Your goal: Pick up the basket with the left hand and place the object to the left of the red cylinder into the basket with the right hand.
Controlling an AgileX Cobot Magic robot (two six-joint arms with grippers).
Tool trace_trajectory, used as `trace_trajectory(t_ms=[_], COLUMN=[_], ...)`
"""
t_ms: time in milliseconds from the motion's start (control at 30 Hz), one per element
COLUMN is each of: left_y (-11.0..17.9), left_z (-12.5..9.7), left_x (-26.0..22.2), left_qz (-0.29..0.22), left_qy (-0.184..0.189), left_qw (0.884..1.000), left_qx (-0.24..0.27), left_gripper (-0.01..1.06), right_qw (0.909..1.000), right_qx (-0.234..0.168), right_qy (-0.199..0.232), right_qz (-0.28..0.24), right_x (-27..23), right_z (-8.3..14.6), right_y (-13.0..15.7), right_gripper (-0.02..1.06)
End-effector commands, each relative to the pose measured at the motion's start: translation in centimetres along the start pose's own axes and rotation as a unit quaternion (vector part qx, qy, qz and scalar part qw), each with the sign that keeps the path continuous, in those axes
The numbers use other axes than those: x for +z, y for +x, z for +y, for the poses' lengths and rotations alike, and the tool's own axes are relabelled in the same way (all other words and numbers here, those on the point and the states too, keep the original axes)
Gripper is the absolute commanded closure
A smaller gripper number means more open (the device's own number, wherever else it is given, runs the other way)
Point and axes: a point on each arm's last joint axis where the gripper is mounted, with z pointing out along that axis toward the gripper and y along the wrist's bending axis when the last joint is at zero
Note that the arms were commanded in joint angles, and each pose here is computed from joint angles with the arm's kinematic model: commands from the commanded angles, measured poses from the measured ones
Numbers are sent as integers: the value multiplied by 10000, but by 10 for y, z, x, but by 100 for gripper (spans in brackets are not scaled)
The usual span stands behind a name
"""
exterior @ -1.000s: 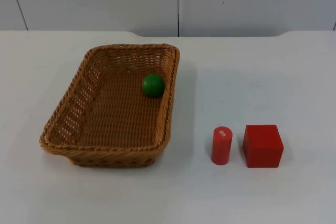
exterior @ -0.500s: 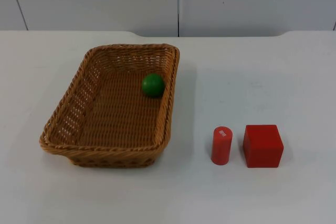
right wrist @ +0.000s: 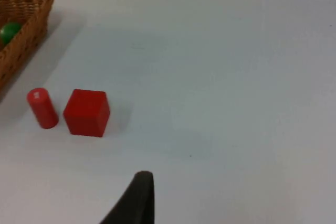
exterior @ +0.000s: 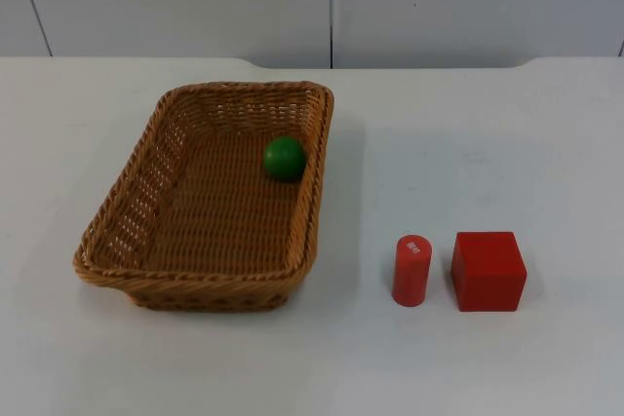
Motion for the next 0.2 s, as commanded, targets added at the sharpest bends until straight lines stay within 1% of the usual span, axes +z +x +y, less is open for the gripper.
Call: trace_trajectory(t_ms=[0, 167], left_y=[0, 0], left_z=[1, 1], left_x=[0, 0], left_qz=[-24, -24], left_qy=[-51, -51], left_qw=[10000, 10000], left_qx=[-27, -27], left_gripper=[0, 0], right_qw=[9999, 9993], right_qx=[95, 197], right_qy=[129, 327], right_qz=[-33, -27], right_x=[0, -1], right_z=[0, 1], right_y=[0, 0], right_gripper=[-1, -1])
